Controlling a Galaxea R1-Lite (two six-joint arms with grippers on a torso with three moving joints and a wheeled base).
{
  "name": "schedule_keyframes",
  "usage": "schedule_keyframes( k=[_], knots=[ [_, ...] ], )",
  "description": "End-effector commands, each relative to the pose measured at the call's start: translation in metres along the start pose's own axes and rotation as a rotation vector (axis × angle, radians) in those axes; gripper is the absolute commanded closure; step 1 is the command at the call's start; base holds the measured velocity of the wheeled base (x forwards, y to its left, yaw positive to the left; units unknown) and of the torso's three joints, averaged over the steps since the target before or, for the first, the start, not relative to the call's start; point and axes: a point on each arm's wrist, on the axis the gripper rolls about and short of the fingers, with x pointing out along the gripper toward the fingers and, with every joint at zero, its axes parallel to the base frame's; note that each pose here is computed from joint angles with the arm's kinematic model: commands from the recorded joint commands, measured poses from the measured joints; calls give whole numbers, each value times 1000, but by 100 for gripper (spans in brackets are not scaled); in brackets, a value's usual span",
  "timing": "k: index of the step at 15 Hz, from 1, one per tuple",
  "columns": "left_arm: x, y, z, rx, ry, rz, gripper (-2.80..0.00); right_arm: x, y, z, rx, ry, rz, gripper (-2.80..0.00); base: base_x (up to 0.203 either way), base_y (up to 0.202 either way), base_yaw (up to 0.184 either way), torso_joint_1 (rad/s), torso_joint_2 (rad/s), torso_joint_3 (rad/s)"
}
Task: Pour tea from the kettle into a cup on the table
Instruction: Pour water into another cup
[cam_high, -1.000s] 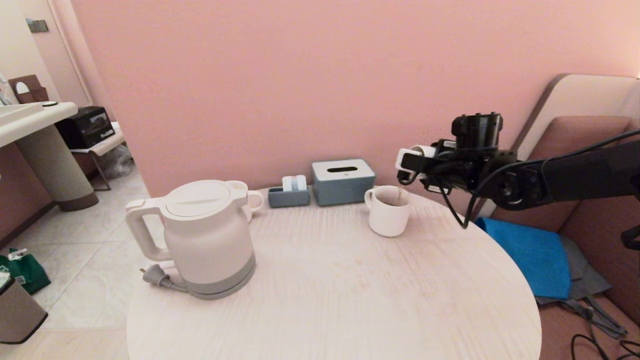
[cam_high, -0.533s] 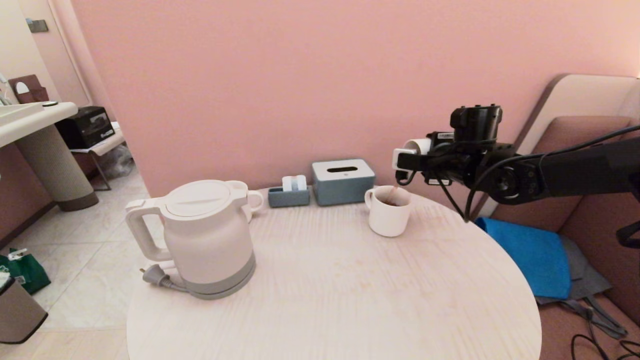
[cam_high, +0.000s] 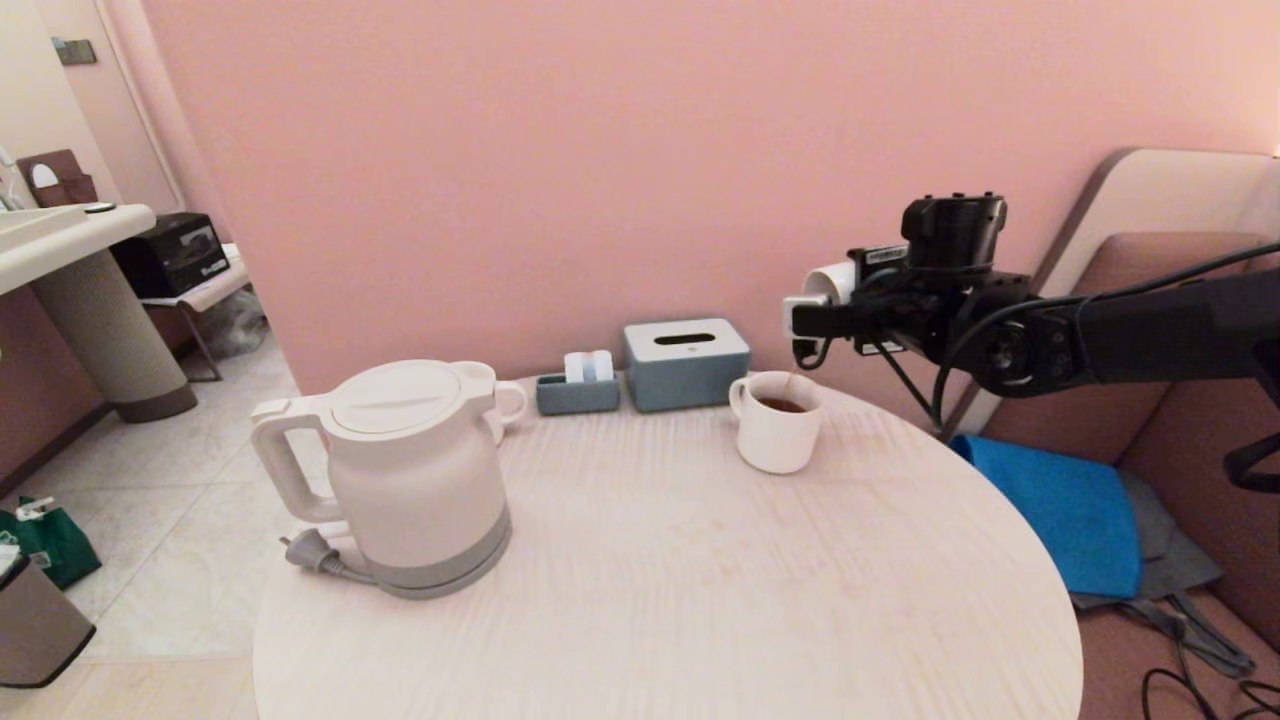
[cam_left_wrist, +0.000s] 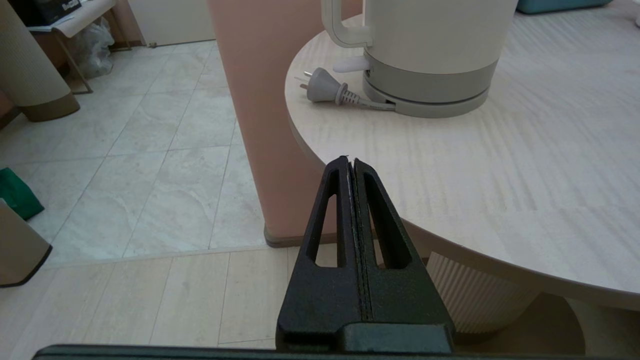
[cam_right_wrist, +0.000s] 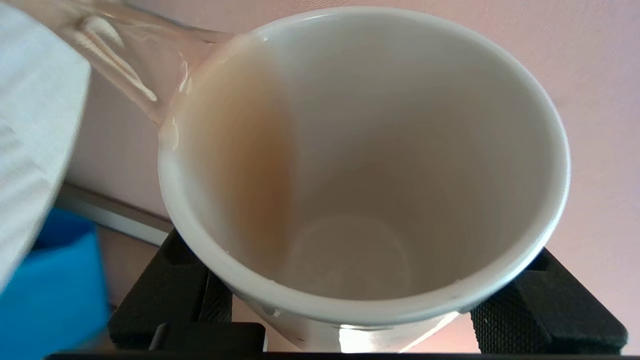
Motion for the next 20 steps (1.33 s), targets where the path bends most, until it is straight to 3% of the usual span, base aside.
schedule_keyframes(
  k=[1,4,11,13,14,17,20],
  knots=[
    [0,0,0,0,1,0,0,1,-3,0,-52,11,-39,0,0,0,0,0,0,0],
    [0,0,0,0,1,0,0,8,-4,4,-126,22,-126,0,0,0,0,0,0,0],
    [0,0,0,0,1,0,0,3,-1,13,-149,2,-118,0,0,0,0,0,0,0],
    [0,0,0,0,1,0,0,1,-3,12,-121,-3,-120,0,0,0,0,0,0,0],
    [0,0,0,0,1,0,0,-1,-4,11,-70,-6,-118,0,0,0,0,0,0,0],
    [0,0,0,0,1,0,0,-15,-11,4,219,-17,-50,0,0,0,0,0,0,0],
    [0,0,0,0,1,0,0,-31,-13,-9,621,3,36,0,0,0,0,0,0,0]
  ],
)
